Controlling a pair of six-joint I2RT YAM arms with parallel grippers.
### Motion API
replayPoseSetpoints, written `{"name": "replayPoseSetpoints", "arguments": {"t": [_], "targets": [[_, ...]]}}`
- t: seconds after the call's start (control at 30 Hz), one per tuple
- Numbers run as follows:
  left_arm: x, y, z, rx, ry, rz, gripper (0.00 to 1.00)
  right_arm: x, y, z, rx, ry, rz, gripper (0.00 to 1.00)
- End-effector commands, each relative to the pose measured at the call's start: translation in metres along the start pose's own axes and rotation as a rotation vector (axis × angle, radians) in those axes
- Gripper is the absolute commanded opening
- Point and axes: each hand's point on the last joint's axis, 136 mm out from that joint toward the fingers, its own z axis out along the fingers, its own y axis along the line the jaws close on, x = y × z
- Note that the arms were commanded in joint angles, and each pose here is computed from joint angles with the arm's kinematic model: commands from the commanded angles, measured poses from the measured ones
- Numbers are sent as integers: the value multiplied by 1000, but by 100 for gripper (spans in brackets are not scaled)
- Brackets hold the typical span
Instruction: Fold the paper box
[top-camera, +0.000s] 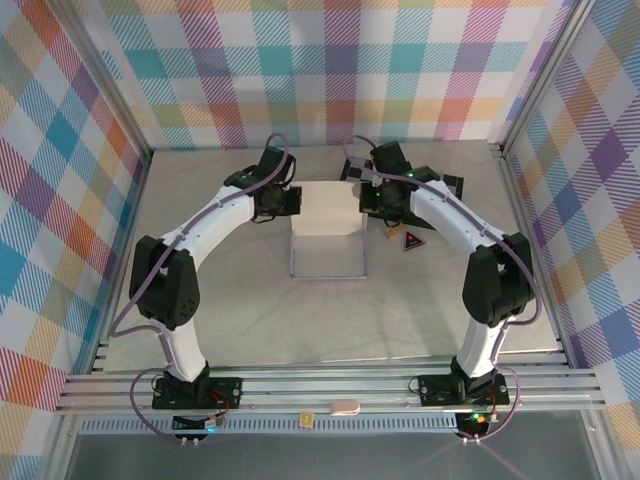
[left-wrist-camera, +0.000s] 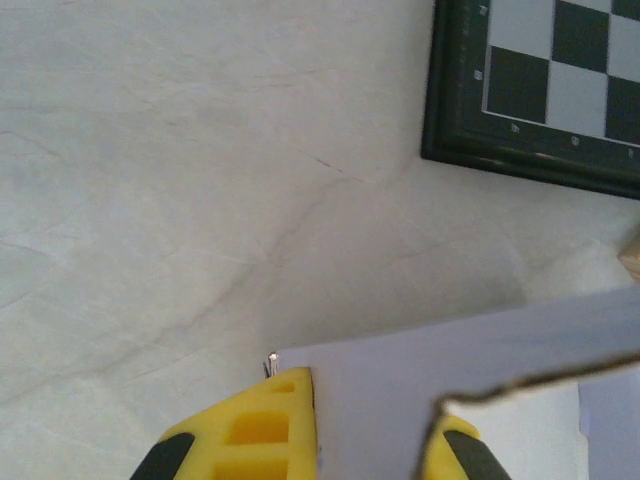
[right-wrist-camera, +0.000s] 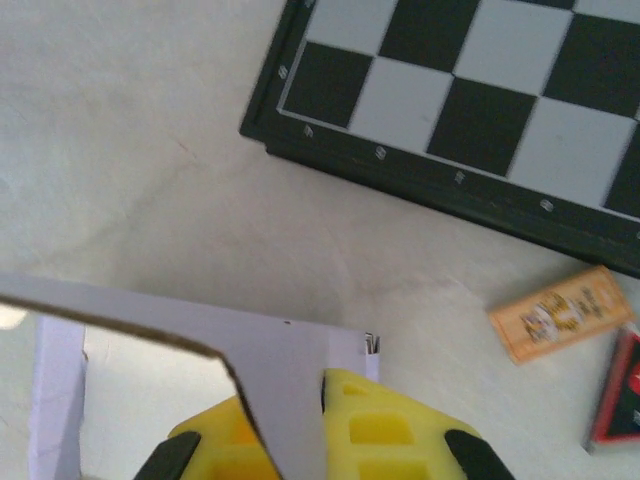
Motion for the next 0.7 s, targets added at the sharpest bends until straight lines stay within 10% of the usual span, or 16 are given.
{"name": "replayPoseSetpoints", "arguments": {"t": [0.0,0.67], "targets": [[-23,13,-17,25,-111,-116,0,-21,24,11,-67,-107,60,0],[-8,34,-24,194,-438,-229,0,-11,68,36,-264,-343,-50,0]]}}
